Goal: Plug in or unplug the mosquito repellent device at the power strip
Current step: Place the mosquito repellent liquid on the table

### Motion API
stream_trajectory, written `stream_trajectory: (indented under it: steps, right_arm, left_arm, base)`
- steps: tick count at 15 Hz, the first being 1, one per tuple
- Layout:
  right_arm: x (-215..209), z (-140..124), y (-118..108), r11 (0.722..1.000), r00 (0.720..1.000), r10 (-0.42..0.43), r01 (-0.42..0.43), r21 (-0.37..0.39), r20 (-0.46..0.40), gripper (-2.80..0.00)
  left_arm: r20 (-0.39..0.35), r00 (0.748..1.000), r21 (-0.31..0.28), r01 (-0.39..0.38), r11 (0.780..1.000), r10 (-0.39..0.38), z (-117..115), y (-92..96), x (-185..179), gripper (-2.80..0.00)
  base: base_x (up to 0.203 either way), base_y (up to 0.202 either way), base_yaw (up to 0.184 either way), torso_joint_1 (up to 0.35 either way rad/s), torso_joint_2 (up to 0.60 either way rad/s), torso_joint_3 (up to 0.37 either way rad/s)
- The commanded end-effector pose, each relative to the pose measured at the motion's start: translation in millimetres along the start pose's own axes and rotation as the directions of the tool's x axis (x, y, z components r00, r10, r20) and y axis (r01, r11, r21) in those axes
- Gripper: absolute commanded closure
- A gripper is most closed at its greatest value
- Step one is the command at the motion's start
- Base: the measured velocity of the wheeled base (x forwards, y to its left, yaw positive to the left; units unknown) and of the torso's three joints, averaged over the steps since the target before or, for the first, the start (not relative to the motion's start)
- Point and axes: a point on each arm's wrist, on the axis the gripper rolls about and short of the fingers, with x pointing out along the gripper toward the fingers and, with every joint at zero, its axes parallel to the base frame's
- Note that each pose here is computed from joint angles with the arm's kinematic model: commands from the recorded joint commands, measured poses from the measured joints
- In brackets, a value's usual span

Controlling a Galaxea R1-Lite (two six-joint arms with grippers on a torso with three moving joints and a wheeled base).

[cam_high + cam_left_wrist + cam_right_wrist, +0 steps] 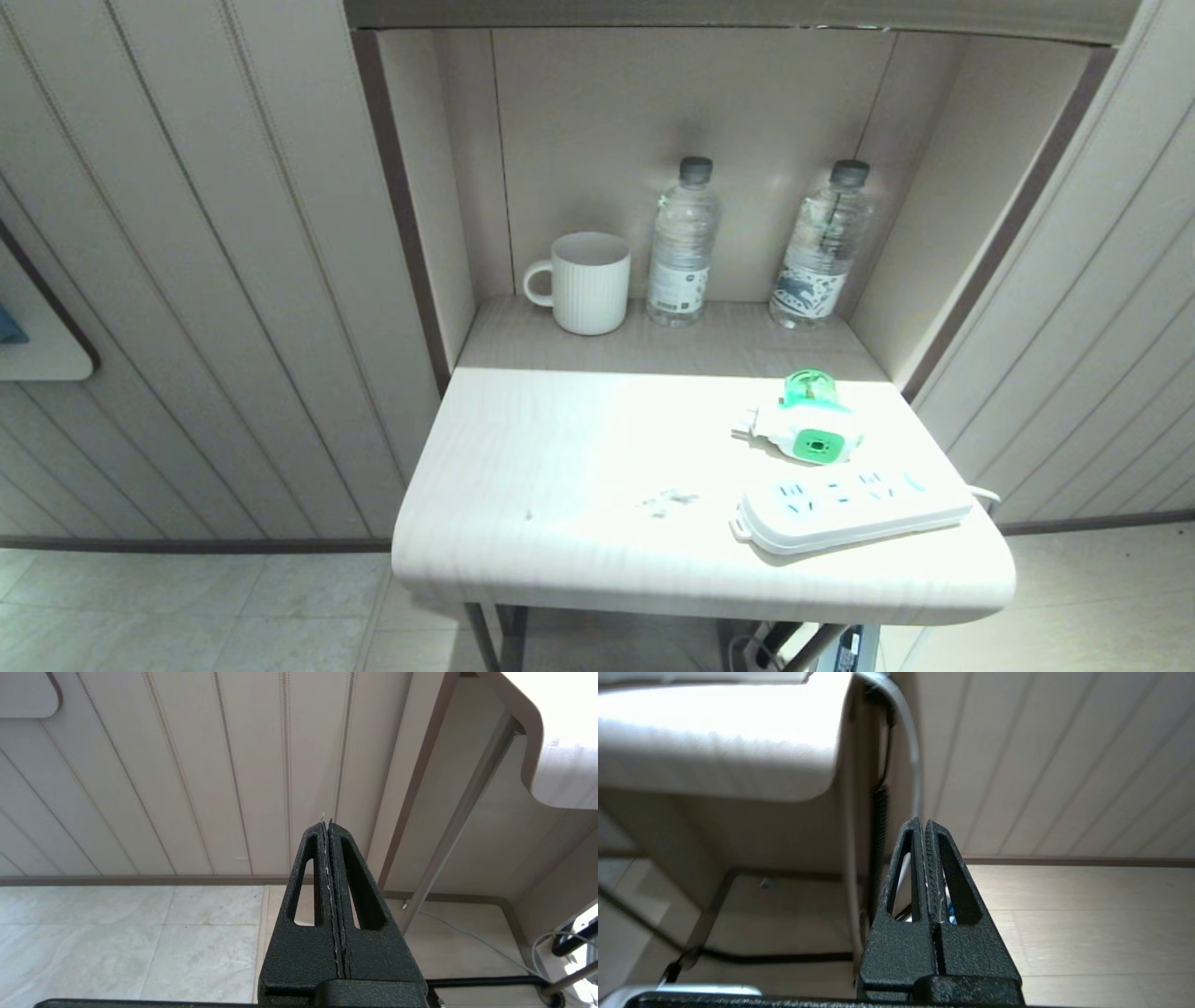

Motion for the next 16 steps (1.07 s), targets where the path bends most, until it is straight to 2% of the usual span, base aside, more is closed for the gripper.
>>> stream_trajectory:
  steps: [1, 5, 8, 13, 16]
  right_arm:
    - [3.4, -13.7, 2.3, 0.997, 0.997, 0.073, -0.073, 0.005, -0.035, 0.00]
    - [3.4, -13.8, 2.2, 0.997, 0.997, 0.070, -0.069, 0.034, -0.036, 0.00]
    - [3.4, -14.0, 2.5, 0.995, 0.996, 0.081, -0.083, -0.053, -0.037, 0.00]
    - [3.4, -13.8, 2.4, 0.997, 0.996, 0.079, -0.080, -0.019, -0.036, 0.00]
    - [3.3, -13.2, 2.4, 0.996, 0.996, 0.081, -0.082, -0.026, -0.033, 0.00]
  left_arm:
    - [-0.002, 1.000, 0.000, 0.000, 1.000, 0.000, 0.1, 0.0, 0.1, 0.00]
    - [-0.002, 1.000, 0.000, 0.000, 1.000, 0.000, 0.0, 0.0, 0.1, 0.00]
    - [-0.003, 1.000, 0.000, 0.001, 1.000, -0.001, -0.4, 0.0, 0.2, 0.00]
    - [-0.001, 1.000, 0.000, 0.000, 1.000, 0.000, 0.1, 0.0, 0.1, 0.00]
    - [-0.001, 1.000, 0.000, 0.000, 1.000, 0.000, 0.1, 0.0, 0.1, 0.00]
  base:
    - [0.000, 0.000, 0.000, 0.000, 0.00, 0.000]
    - [0.000, 0.000, 0.000, 0.000, 0.00, 0.000]
    - [0.000, 0.000, 0.000, 0.000, 0.00, 0.000]
    - [0.000, 0.000, 0.000, 0.000, 0.00, 0.000]
    - [0.000, 0.000, 0.000, 0.000, 0.00, 0.000]
